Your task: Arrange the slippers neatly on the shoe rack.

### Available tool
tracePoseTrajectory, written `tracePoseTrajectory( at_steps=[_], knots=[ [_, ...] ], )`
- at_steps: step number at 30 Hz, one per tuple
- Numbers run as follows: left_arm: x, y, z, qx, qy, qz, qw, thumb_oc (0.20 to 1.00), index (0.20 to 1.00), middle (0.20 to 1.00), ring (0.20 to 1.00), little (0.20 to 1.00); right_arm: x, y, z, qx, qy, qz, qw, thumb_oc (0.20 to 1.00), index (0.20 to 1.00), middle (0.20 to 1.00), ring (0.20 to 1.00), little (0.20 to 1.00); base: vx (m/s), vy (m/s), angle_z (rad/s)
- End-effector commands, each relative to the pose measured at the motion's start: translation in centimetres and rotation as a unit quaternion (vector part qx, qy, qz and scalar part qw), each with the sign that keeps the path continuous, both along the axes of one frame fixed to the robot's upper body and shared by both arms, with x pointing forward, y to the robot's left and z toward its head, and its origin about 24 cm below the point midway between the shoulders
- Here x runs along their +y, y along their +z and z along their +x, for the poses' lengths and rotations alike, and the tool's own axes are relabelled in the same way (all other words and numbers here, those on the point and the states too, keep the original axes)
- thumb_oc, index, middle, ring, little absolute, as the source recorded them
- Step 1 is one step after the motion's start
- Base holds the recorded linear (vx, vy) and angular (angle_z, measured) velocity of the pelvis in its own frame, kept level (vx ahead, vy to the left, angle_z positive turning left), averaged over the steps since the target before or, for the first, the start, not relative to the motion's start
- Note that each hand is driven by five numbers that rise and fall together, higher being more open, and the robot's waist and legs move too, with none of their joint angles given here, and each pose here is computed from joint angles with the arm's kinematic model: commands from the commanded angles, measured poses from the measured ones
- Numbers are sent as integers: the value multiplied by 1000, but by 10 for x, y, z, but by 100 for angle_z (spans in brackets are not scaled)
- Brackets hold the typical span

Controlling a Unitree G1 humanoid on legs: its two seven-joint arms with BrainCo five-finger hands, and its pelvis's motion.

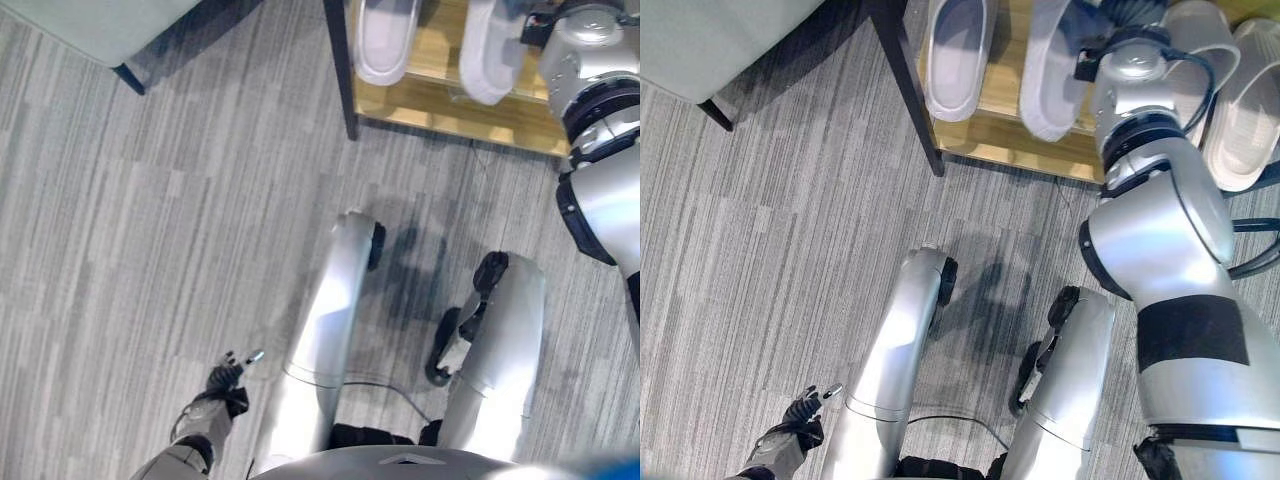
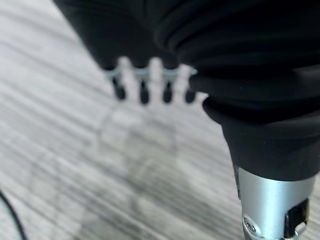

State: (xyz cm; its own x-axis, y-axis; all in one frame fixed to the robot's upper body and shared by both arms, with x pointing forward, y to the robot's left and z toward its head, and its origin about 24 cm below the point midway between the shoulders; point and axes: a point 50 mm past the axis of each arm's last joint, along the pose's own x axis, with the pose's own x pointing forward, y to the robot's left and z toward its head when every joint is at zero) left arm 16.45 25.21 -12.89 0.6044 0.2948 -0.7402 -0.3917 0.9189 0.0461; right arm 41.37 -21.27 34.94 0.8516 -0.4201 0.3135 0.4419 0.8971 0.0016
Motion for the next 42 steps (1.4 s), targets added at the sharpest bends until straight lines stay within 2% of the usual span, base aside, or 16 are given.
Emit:
tracePoseTrajectory(
  at_steps=[1, 10, 21, 25, 29, 35, 36, 39, 42],
  knots=[
    [5, 2, 2, 14, -34, 25, 999, 1000, 1000, 1000, 1000, 1000, 2, 17, -4, -32, -1, -18, 999, 1000, 1000, 1000, 1000, 1000, 1, -8, -7],
    [1, -2, -1, 29, -50, 15, 998, 1000, 1000, 1000, 1000, 1000, 2, 8, -2, 55, -43, -138, 988, 1000, 1000, 1000, 1000, 1000, -2, 1, 0],
    [-12, -3, 7, 43, -88, 9, 995, 1000, 1000, 1000, 1000, 1000, 4, -8, 1, 105, -56, -165, 979, 1000, 1000, 1000, 1000, 1000, -5, 2, 3],
    [-11, -2, 9, 40, -92, 15, 995, 1000, 1000, 1000, 1000, 1000, 8, -4, 1, 89, -51, -157, 982, 1000, 1000, 1000, 1000, 1000, 0, 2, 1],
    [-7, -2, 5, 41, -91, 28, 995, 1000, 1000, 1000, 1000, 1000, 24, 8, 2, 28, -24, -154, 987, 1000, 1000, 1000, 1000, 1000, -8, 28, -1],
    [-1, -2, 1, 44, -86, 37, 995, 1000, 1000, 1000, 1000, 1000, 40, 7, 5, 7, 15, -160, 987, 1000, 1000, 1000, 1000, 1000, -8, 11, 0],
    [0, -2, 1, 43, -81, 41, 995, 1000, 1000, 1000, 1000, 1000, 54, 10, 4, -18, 36, -176, 984, 1000, 1000, 1000, 1000, 1000, -27, 31, -3],
    [0, -3, -2, 46, -77, 38, 995, 1000, 1000, 1000, 1000, 1000, 60, 1, 6, -20, 44, -177, 983, 1000, 1000, 1000, 1000, 1000, -17, 23, -2],
    [-3, -5, -5, 47, -56, 30, 997, 1000, 1000, 1000, 1000, 1000, 73, -18, 8, -33, 31, -252, 967, 1000, 1000, 1000, 1000, 1000, -5, 6, -3]
  ],
)
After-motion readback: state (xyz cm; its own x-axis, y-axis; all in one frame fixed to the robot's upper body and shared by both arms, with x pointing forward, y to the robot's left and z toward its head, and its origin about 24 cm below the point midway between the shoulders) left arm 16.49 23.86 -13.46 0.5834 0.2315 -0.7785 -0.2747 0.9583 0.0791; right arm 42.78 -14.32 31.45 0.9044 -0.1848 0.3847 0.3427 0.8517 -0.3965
